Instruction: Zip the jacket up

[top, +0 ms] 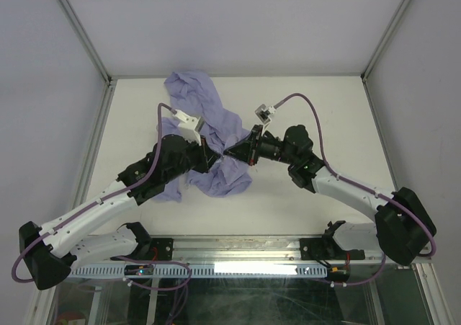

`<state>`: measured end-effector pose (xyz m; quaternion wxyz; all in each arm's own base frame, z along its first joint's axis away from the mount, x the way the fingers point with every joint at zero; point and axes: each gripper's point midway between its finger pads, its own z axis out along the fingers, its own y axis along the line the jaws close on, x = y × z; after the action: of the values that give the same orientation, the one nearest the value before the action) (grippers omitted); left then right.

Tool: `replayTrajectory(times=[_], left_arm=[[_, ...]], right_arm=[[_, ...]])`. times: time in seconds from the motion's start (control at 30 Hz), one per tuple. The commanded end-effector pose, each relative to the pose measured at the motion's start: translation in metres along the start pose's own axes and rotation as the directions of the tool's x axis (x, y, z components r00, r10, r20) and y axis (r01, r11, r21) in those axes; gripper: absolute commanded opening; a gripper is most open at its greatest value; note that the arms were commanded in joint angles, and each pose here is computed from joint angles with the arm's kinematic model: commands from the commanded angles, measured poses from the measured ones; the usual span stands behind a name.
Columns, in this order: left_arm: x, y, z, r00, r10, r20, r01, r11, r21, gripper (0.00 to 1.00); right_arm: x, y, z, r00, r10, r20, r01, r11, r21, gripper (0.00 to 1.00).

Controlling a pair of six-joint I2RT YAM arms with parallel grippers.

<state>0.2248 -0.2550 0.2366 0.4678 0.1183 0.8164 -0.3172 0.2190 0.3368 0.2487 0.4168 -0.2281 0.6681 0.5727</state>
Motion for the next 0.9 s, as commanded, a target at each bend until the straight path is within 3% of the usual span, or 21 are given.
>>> replayTrajectory(times=[0.0, 0.2, 0.57, 0.8, 0.87], left_arm=[[-0.004, -0.012, -0.004, 0.999, 0.041, -0.012, -0.04, 0.998, 0.041, 0.0], [-0.025, -0.011, -0.016, 0.997, -0.028, 0.07, 0.027, 1.0, 0.015, 0.0], [-0.015, -0.029, -0.024, 0.996, -0.078, 0.038, 0.072, 0.99, 0.124, 0.0], [-0.006, -0.024, -0.021, 0.984, -0.178, 0.023, 0.175, 0.979, 0.101, 0.0], [-0.011, -0.018, -0.026, 0.965, -0.253, 0.063, 0.248, 0.966, 0.072, 0.08]], right_arm=[[-0.039, 0.026, 0.011, 0.993, -0.1, 0.069, 0.105, 0.991, -0.083, 0.0], [-0.018, 0.008, 0.019, 0.997, -0.02, -0.075, 0.019, 1.0, -0.019, 0.0], [-0.013, 0.001, 0.023, 0.997, -0.021, -0.074, 0.019, 1.0, -0.019, 0.0], [-0.013, 0.016, 0.026, 0.997, 0.005, -0.078, -0.013, 0.994, -0.106, 0.0], [-0.013, 0.014, 0.023, 0.998, -0.002, -0.061, -0.004, 0.995, -0.096, 0.0]])
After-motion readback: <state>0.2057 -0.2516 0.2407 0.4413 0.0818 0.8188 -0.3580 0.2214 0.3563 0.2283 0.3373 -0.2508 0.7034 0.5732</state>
